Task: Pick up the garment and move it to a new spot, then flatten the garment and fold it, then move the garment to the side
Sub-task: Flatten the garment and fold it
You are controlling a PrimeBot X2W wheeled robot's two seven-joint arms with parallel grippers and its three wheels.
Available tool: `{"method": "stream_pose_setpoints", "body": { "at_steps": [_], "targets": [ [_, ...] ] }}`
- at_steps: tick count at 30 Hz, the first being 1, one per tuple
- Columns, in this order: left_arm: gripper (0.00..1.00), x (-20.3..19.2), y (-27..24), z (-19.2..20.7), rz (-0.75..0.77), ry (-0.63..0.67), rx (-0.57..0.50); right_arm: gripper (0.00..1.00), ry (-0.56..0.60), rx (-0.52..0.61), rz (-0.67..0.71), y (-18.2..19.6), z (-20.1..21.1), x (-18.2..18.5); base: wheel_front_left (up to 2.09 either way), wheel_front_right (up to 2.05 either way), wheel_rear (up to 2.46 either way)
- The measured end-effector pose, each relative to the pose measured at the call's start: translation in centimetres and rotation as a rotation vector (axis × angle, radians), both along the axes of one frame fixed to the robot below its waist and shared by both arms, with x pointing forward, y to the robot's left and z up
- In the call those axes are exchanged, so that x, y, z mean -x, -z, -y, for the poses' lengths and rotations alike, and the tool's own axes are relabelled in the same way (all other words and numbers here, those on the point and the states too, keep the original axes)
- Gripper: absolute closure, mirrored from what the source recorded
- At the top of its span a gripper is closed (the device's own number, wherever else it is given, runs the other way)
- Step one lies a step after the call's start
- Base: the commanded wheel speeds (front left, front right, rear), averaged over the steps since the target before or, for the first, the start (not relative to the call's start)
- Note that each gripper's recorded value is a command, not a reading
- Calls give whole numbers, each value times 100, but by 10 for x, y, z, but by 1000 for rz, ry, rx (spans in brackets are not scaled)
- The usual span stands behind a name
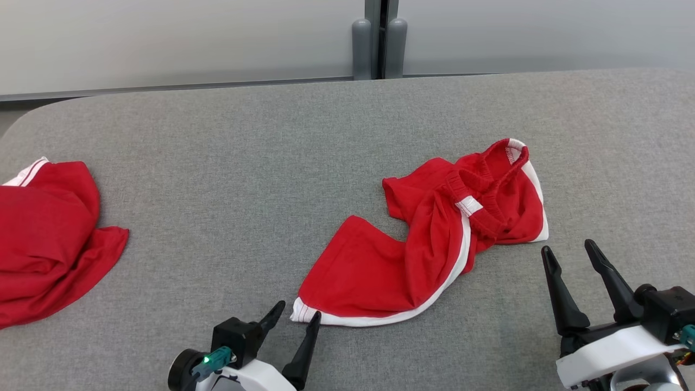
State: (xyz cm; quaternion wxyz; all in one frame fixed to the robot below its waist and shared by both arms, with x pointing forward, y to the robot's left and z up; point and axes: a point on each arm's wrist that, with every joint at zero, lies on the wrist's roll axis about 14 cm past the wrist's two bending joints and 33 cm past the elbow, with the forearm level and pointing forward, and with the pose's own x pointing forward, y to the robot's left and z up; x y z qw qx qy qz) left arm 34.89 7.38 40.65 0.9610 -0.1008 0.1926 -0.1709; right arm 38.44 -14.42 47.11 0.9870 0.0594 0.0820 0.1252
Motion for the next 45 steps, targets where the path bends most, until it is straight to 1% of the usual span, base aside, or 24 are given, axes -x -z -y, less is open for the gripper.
{"method": "stream_pose_setpoints", "body": {
  "at_steps": [1, 2, 3, 6, 10, 14, 19, 23, 27, 28, 29, 30, 31, 34, 37, 42, 45],
  "targets": [
    [29, 2, 4, 3, -19, 9, 3, 0, 0, 0, -5, 1, 0, -1, 0, 0, 0],
    [62, 3, 5, 5, -26, 17, 7, 0, 0, 0, -8, 2, 0, -1, 0, 0, 0],
    [100, 2, 6, 6, -29, 21, 10, 0, 1, -1, -13, 4, 0, -1, 0, 0, 0],
    [100, 5, 14, 8, -72, 28, 13, 0, 0, 1, -19, 7, 1, -3, 0, 0, 0],
    [100, 1, 15, 8, -74, 30, 14, 0, -6, 6, -27, 8, 2, -8, 0, 0, 0],
    [100, -3, 15, 7, -71, 22, 17, 0, -51, 43, -32, 10, -1, -20, 0, 0, 0],
    [100, -15, 14, 2, -49, 1, 21, 0, -155, 79, -65, 18, -22, -42, 0, 0, 0],
    [100, -19, 18, -4, -49, -22, 23, 0, -256, 107, -137, 35, -44, -53, 0, 0, 0],
    [100, -22, 20, -8, -43, -48, 31, 0, -324, 141, -207, 51, -56, -61, 0, 0, 0],
    [100, -22, 21, -10, -43, -55, 31, 9, -338, 141, -221, 54, -59, -61, 0, 0, 0],
    [100, -22, 21, -11, -39, -62, 32, 58, -345, 139, -233, 55, -61, -62, 0, 0, 0],
    [100, -23, 20, -13, -33, -71, 34, 80, -352, 139, -239, 57, -62, -63, 0, 0, 0],
    [100, -25, 19, -14, -26, -78, 39, 100, -355, 138, -242, 57, -63, -64, 0, 0, 0],
    [100, -34, 7, -18, 35, -103, 50, 100, -345, 108, -219, 50, -62, -68, 0, 0, 0],
    [100, -46, -13, -24, 122, -134, 62, 100, -311, 54, -144, 31, -58, -74, 0, 0, 0],
    [100, -70, -63, -40, 302, -184, 72, 100, -236, -32, 2, -7, -46, -75, 0, 0, 0],
    [100, -84, -103, -45, 431, -195, 83, 100, -197, -66, 102, -36, -38, -73, 0, 0, 0]
  ]
}}
